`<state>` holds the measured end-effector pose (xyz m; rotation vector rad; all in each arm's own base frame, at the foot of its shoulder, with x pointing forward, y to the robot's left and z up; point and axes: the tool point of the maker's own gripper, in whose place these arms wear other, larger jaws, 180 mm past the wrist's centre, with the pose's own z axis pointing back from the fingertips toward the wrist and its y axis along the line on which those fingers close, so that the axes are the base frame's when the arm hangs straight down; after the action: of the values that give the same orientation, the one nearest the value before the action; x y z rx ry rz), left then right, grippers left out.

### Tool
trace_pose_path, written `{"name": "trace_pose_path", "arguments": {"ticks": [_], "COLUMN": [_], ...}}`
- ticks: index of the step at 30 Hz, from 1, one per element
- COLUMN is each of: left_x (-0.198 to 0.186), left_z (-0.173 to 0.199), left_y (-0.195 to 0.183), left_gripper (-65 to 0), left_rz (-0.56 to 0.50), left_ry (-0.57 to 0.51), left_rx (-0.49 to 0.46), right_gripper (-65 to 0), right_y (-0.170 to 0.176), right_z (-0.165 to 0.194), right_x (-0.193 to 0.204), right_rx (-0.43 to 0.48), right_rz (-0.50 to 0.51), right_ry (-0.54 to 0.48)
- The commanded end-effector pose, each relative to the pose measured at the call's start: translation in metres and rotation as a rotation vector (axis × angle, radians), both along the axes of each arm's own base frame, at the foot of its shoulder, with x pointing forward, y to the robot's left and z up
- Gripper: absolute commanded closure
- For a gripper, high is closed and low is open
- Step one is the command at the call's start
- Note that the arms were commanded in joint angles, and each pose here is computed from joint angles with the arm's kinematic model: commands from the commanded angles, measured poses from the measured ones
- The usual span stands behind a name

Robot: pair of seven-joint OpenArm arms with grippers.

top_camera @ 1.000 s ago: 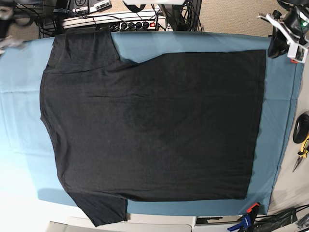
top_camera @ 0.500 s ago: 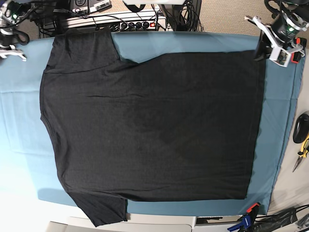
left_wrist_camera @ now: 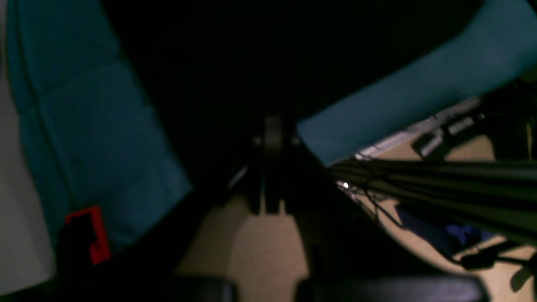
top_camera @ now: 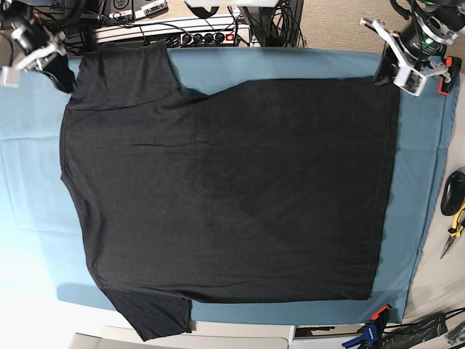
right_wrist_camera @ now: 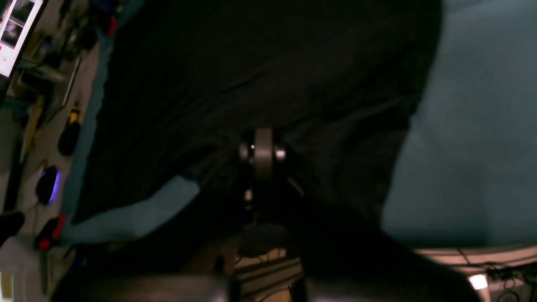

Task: Fold the T-shirt properly
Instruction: 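Move both grippers down to the shirt's shoulder corners, then pinch the shoulder corners of the black shirt with both grippers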

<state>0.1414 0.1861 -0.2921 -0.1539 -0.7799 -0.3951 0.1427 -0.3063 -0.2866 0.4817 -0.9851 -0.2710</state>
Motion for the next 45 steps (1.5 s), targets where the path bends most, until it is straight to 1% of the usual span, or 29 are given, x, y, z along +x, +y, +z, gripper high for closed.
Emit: {"name": "trace_pose_path", "arguments": {"ticks": [1, 3, 5, 6, 7, 8, 9, 14, 17, 20, 23, 26, 28, 31, 33, 34, 38, 41, 43, 45], "left_x": [0.001, 0.0, 0.0, 0.0, 0.0, 0.0, 0.0, -0.005, -0.006, -0.008, -0.01, -0.011, -0.011, -0.01, -0.008, -0.007, -0.006, -0.007, -0.007, -0.006], "left_z": [0.006, 0.005, 0.005, 0.005, 0.005, 0.006, 0.005, 0.0, -0.003, -0.007, -0.01, -0.01, -0.01, -0.01, -0.009, -0.009, -0.008, -0.008, -0.008, -0.008], "left_y": [-0.004, -0.005, -0.005, -0.005, -0.005, -0.007, -0.008, -0.023, -0.038, -0.049, -0.053, -0.054, -0.054, -0.054, -0.054, -0.054, -0.054, -0.054, -0.054, -0.054], "left_gripper": [0.0, 0.0, 0.0, 0.0, 0.0, 0.0, 0.0, 0.0, 0.0, 0.0, 0.0, 0.0, 0.0, 0.0, 0.0, 0.0, 0.0, 0.0, 0.0, 0.0], "left_rz": [-0.005, 0.008, 0.01, 0.009, 0.009, 0.009, 0.007, -0.024, -0.059, -0.121, -0.133, -0.134, -0.134, -0.134, -0.135, -0.134, -0.135, -0.134, -0.135, -0.135], "left_ry": [-0.021, -0.022, -0.021, -0.021, -0.022, -0.022, -0.02, 0.002, 0.014, 0.017, 0.028, 0.03, 0.03, 0.029, 0.023, 0.019, 0.016, 0.017, 0.017, 0.016], "left_rx": [-0.014, -0.025, -0.027, -0.026, -0.028, -0.039, -0.041, -0.078, -0.104, -0.088, -0.088, -0.088, -0.088, -0.089, -0.089, -0.088, -0.088, -0.088, -0.088, -0.087], "right_gripper": [0.0, 0.0, 0.0, -1.2, -12.6, -25.3, -32.4, -32.8, -32.8, -32.8, -32.8, -32.8, -32.8, -32.8, -32.8, -32.8, -32.8, -32.8, -32.8, -32.8], "right_y": [-0.005, -0.009, -0.019, -0.023, -0.025, -0.026, -0.026, -0.006, 0.01, 0.018, 0.01, -0.003, -0.019, -0.042, -0.049, -0.049, -0.043, -0.033, -0.022, -0.012], "right_z": [0.017, 0.019, 0.009, 0.006, 0.003, 0.0, -0.004, -0.033, -0.048, -0.058, -0.062, -0.059, -0.052, -0.048, -0.051, -0.055, -0.082, -0.104, -0.113, -0.117], "right_x": [0.0, -0.005, -0.01, -0.01, -0.009, -0.008, -0.007, 0.0, 0.013, 0.021, 0.019, 0.015, 0.013, 0.007, 0.004, 0.004, 0.003, 0.001, -0.004, -0.008], "right_rx": [-0.027, -0.063, -0.155, -0.186, -0.21, -0.229, -0.243, -0.26, -0.223, -0.192, -0.179, -0.185, -0.201, -0.245, -0.267, -0.259, -0.173, -0.058, 0.025, 0.074], "right_rz": [-0.009, -0.031, -0.059, -0.071, -0.08, -0.082, -0.077, 0.007, 0.052, 0.079, 0.051, 0.003, -0.053, -0.144, -0.173, -0.177, -0.184, -0.191, -0.173, -0.141], "right_ry": [-0.046, -0.04, 0.019, 0.03, 0.037, 0.044, 0.057, 0.142, 0.152, 0.172, 0.178, 0.173, 0.15, 0.156, 0.179, 0.186, 0.221, 0.254, 0.281, 0.301]}}
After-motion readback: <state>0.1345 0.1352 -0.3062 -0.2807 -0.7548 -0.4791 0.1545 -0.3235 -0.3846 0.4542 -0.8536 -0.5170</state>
